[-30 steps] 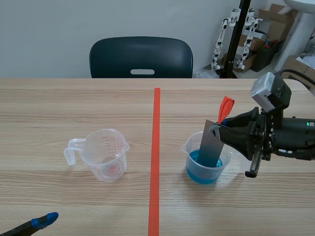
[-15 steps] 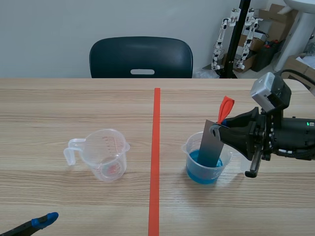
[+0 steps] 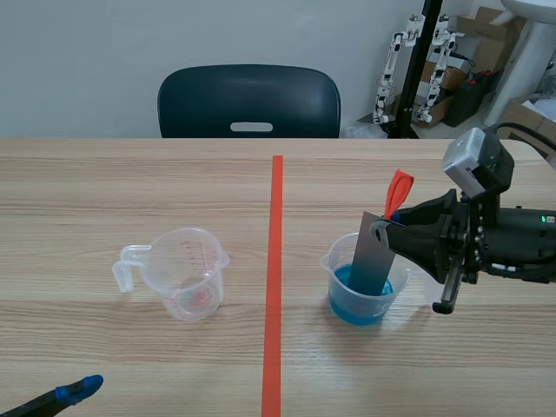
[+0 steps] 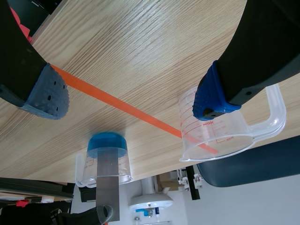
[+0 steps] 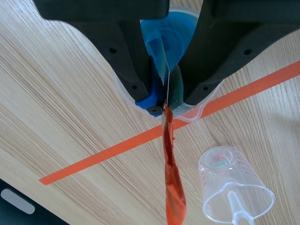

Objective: Do the redox reaction experiment. raise the plate out of the solution

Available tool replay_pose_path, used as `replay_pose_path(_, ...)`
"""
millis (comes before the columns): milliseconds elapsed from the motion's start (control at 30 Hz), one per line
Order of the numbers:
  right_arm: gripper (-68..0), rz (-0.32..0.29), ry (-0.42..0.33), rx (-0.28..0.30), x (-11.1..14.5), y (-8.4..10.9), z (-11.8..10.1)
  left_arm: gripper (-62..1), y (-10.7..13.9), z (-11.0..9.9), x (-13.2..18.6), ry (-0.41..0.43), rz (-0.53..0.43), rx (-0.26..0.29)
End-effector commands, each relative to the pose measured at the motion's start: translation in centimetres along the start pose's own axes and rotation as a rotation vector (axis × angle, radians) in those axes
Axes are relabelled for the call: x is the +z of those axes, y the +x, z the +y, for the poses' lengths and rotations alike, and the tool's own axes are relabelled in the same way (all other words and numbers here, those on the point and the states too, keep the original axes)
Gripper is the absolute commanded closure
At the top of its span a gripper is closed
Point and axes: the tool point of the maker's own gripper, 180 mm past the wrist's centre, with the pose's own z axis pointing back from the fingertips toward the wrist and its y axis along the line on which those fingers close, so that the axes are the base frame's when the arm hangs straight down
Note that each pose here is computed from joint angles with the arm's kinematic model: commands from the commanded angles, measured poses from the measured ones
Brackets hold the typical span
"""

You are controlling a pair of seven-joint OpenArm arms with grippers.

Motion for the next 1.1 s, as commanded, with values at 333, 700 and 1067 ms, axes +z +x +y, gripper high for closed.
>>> replay_pose_path(333,-0.6,-0.013,-0.010,0.016,0.2,0.8,-0.7,-55.5,0.7,0.1,-0.1,0.004,-0.032,-0.001)
replay_pose_path(700,-0.6,-0.048,-0.001,0.008,0.3,1.4,-0.6,-47.5,1.5,1.5,0.7,0.077,-0.058,-0.002)
replay_pose_path(1067,-0.6,-0.109,0.050,0.005,1.2,4.4,-1.3,-47.5,1.7,1.6,1.3,0.073,-0.047,-0.004)
